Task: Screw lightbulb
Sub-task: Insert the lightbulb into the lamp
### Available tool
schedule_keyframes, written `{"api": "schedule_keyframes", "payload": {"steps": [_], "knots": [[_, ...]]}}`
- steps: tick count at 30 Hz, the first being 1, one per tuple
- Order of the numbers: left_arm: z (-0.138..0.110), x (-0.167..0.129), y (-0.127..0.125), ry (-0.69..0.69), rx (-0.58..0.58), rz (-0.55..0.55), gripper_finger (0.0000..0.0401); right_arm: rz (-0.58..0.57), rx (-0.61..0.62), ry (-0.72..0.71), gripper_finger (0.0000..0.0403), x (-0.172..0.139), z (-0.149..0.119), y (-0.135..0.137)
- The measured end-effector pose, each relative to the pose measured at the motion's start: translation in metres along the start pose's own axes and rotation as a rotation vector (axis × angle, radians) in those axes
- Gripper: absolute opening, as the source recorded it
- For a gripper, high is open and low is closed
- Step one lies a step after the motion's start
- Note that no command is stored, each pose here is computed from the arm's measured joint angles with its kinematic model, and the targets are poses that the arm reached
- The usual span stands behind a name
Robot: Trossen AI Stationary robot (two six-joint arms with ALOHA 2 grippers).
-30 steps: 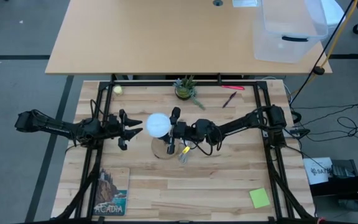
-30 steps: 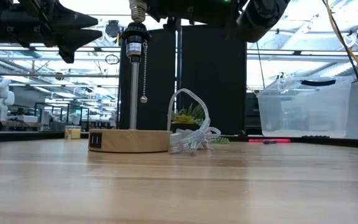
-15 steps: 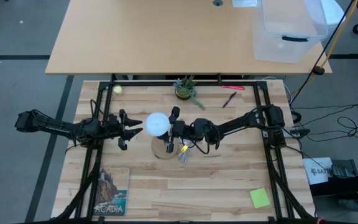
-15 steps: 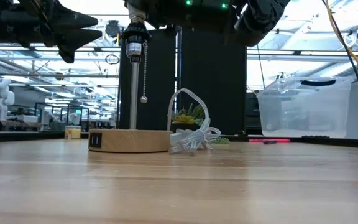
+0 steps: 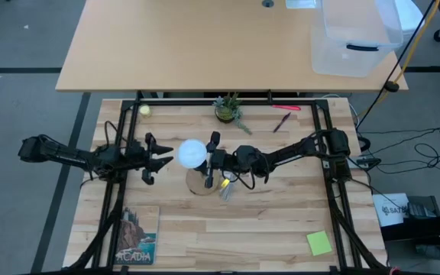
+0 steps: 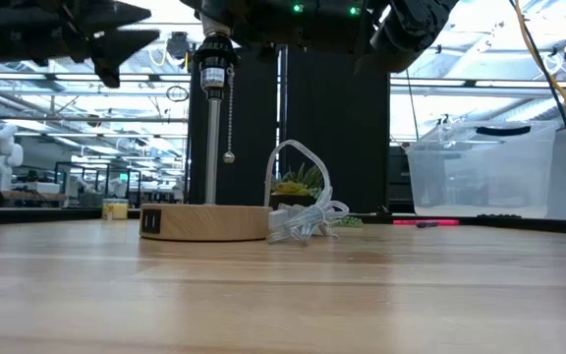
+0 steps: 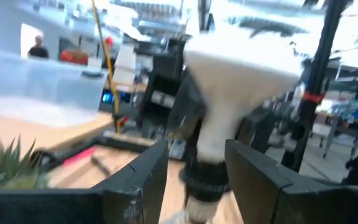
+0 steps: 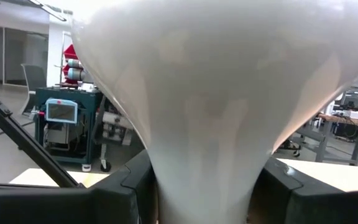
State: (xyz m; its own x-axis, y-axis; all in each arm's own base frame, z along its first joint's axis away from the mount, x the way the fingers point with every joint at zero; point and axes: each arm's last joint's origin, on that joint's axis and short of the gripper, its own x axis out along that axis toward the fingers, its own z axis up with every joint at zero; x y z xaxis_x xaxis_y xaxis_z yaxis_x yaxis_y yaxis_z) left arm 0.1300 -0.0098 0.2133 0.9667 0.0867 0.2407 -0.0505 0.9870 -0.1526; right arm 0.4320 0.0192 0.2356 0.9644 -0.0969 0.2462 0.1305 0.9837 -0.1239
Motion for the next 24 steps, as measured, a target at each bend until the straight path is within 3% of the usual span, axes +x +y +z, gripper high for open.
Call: {"api": "schedule_keyframes", "payload": {"steps": [7,16,24], "knots": [[0.038,0.011,-0.006,-0.079,0.064,-0.006,0.0165,0.0,-0.007,0.003,0.0171,0.0,0.0,0.0],[0.11,0.037,-0.019,0.057,0.231,-0.002,0.0165,-0.004,-0.004,0.008,0.0171,0.0,0.0,0.0],[0.118,0.085,-0.03,0.265,0.299,-0.035,0.0165,-0.004,0.0,0.009,0.0171,0.0,-0.001,0.0]]}}
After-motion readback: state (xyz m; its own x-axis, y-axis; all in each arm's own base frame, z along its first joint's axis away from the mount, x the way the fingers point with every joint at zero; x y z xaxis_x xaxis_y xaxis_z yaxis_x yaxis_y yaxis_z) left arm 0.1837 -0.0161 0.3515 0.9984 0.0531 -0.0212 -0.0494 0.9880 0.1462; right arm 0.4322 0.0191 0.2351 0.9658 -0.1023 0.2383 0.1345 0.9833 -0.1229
